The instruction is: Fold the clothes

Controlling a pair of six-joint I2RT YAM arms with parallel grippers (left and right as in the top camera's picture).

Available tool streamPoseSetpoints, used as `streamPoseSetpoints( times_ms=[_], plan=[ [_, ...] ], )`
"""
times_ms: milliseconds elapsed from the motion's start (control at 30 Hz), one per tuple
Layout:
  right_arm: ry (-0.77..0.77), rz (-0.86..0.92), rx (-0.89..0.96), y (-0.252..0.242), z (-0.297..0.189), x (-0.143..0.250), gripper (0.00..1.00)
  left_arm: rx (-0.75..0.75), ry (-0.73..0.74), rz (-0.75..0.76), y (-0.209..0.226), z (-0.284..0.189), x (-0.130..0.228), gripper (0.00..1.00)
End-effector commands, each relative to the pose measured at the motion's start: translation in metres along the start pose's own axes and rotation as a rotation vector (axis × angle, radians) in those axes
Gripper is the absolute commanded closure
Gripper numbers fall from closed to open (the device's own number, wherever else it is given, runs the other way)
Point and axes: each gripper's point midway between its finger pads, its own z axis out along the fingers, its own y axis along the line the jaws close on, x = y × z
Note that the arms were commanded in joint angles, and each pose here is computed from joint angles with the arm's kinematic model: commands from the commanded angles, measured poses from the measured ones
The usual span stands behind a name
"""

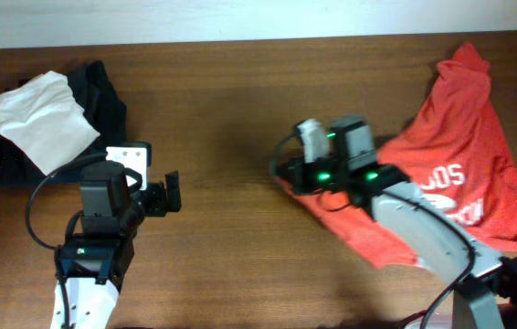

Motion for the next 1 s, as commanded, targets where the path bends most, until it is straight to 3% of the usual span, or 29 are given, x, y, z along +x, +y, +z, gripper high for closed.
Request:
streamPoseSetpoints(
  times_ms=[0, 33, 67, 100, 300, 433, 600, 767, 867, 967],
  plan=[
    [-0.113, -0.075, 0.114, 0.024, 0.008, -0.021, 0.96, 0.012, -0.044, -0.001, -0.003, -0.004, -0.015, 0.01],
    [-0.138, -0.091, 0.175, 0.020, 0.010, -0.024, 0.74, 0.012, -0.049, -0.001, -0.003, -0.004, -0.016, 0.01],
    [-0.161, -0.100, 0.247, 0.012, 0.008, -0.026, 0.34, 0.013, -0.055, -0.001, -0.003, -0.004, -0.018, 0.01],
    [-0.171, -0.122, 0.294, 0.004, 0.004, -0.029, 0.01, 0.022, -0.055, -0.001, -0.005, -0.004, -0.018, 0.01],
    [-0.178, -0.017, 0.651, -0.069, -0.076, -0.035, 0.01, 0.046, -0.052, 0.000, -0.009, -0.004, -0.017, 0.01],
    [-0.170, 0.106, 0.807, -0.102, -0.151, -0.018, 0.01, 0.241, -0.025, -0.010, -0.042, -0.002, -0.013, 0.01],
    [-0.145, 0.249, 0.930, -0.132, -0.212, 0.012, 0.01, 0.419, 0.168, -0.193, -0.090, 0.018, 0.019, 0.01],
    [-0.091, 0.380, 1.007, -0.155, -0.240, 0.041, 0.01, 0.440, 0.491, -0.429, -0.149, 0.045, 0.080, 0.01],
    [-0.081, 0.401, 1.014, -0.158, -0.243, 0.046, 0.01, 0.433, 0.651, -0.491, -0.185, 0.054, 0.119, 0.01],
    [-0.073, 0.403, 1.014, -0.157, -0.243, 0.048, 0.01, 0.519, 0.670, -0.405, -0.226, 0.065, 0.139, 0.01]
  ],
)
